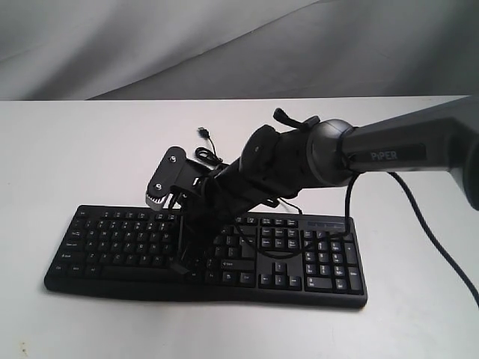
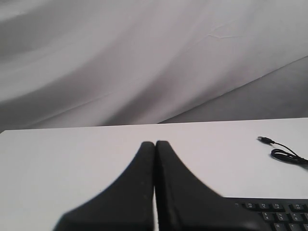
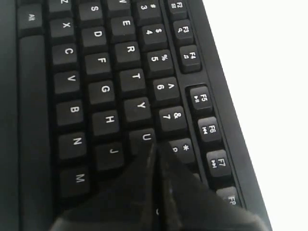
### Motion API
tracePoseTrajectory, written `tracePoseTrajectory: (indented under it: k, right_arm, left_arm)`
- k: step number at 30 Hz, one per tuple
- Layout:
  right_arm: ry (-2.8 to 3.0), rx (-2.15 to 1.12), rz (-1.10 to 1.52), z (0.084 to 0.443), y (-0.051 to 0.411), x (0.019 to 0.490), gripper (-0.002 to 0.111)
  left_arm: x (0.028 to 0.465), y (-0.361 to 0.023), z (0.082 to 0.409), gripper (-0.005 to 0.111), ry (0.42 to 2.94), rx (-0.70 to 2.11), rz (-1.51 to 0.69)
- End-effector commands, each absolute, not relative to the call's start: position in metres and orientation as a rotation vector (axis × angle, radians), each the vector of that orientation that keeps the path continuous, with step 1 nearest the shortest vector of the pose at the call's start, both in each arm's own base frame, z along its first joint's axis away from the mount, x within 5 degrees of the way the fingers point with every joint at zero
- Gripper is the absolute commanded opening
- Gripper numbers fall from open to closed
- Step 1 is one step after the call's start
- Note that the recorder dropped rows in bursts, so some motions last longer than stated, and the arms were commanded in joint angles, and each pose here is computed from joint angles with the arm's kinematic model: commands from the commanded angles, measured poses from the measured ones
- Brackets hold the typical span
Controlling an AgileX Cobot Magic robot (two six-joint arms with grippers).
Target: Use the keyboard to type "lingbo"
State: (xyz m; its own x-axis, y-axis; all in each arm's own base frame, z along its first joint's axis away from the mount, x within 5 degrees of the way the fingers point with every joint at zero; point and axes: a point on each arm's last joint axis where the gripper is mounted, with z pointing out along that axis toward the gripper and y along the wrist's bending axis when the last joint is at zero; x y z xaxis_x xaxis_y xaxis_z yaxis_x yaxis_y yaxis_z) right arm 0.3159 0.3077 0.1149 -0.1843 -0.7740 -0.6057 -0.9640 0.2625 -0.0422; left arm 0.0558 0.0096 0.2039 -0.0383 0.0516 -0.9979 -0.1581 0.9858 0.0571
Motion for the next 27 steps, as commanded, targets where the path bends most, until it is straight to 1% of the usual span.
tracePoseTrajectory:
  k: [1,3,7,10,20,27]
  right_arm:
    - [2.035,-1.56,0.478,0.108,0.306,0.32,0.0]
    - [2.03,-1.565,0.477,0.11,0.306,0.32,0.0]
    - [1.993,-1.574,0.505,0.127,0.31,0.314,0.0]
    - [1.98,-1.579,0.529,0.134,0.314,0.308,0.0]
    - [1.939,-1.655,0.56,0.132,0.334,0.287,0.0]
    - [1.954,-1.66,0.55,0.122,0.335,0.286,0.0]
  left_arm:
    - [0.056,0.009,0.203,0.001,1.592,-0.078,0.162]
    - [0.056,0.009,0.203,0.001,1.592,-0.078,0.162]
    - [0.056,0.009,0.203,0.001,1.592,-0.078,0.162]
    - [0.056,0.009,0.203,0.001,1.592,-0.078,0.162]
    - [0.056,0.009,0.203,0.001,1.592,-0.078,0.162]
    - [0.056,0.009,0.203,0.001,1.592,-0.078,0.162]
